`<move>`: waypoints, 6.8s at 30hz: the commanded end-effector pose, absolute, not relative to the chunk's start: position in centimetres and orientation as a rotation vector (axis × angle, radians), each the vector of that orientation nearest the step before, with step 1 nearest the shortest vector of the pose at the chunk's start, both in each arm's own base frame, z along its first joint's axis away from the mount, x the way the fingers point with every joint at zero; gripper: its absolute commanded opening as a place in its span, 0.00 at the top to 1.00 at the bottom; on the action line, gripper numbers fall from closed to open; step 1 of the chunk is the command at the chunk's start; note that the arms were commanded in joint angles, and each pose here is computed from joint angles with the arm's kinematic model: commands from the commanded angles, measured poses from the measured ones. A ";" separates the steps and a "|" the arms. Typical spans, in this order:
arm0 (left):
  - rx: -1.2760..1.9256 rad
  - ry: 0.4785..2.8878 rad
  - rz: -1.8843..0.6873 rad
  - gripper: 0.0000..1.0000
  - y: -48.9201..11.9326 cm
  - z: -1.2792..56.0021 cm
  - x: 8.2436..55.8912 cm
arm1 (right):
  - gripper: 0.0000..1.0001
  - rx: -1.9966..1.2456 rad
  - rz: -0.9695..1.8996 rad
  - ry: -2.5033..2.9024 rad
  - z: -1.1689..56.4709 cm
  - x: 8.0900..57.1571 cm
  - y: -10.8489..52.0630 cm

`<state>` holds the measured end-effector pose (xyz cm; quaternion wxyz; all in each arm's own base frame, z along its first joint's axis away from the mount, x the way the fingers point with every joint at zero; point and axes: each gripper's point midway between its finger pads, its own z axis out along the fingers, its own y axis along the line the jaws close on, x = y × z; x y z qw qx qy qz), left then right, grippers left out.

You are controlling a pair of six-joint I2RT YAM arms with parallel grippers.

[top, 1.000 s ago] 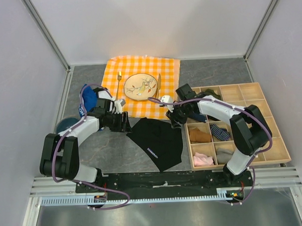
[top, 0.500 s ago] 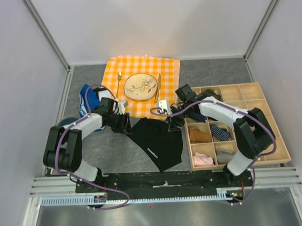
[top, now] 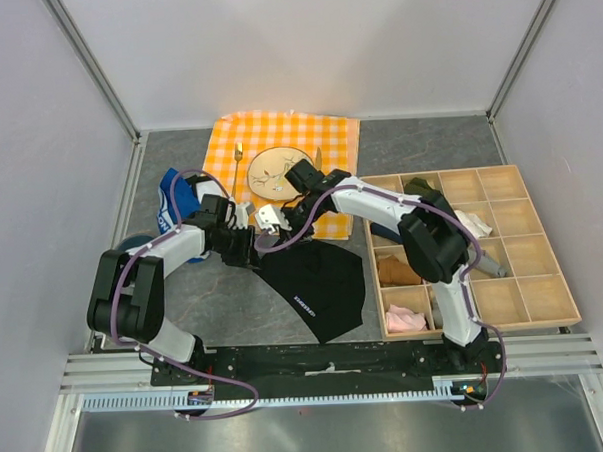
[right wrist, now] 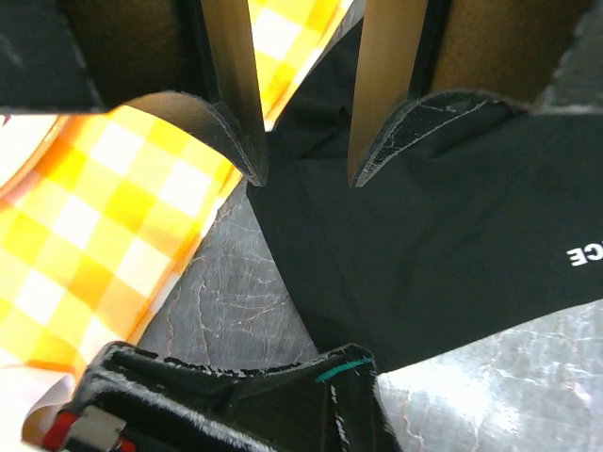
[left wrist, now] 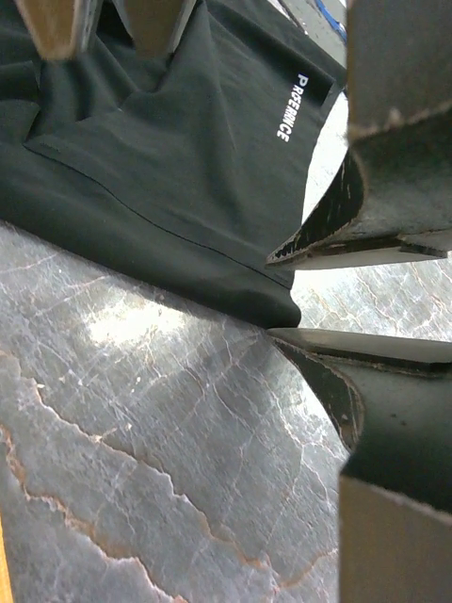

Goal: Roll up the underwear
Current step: Flatten out the underwear at the center of the board.

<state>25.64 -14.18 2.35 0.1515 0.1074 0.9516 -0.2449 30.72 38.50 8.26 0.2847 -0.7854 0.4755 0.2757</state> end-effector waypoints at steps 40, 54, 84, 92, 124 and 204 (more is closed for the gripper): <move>0.273 2.691 -0.697 0.98 -14.4 4.5 26.8 | 0.99 -2.044 0.692 1.355 8.3 33.5 40.4; 0.272 2.549 -0.747 0.98 -15.2 13.2 27.2 | 1.00 -1.872 0.649 1.403 16.8 33.9 40.1; 0.381 2.217 -0.803 0.98 -15.0 29.5 22.3 | 1.00 -1.739 0.687 1.234 31.6 25.7 37.2; 0.388 2.182 -0.803 0.98 -15.0 30.7 22.3 | 1.00 -1.707 0.663 1.247 32.7 25.7 36.6; 0.384 2.070 -0.688 0.98 -15.1 31.5 28.7 | 1.00 -1.657 0.577 1.309 31.4 31.6 36.1; -0.095 2.096 -0.442 0.48 -5.2 18.5 31.6 | 0.56 -2.139 0.770 1.118 12.9 20.6 35.9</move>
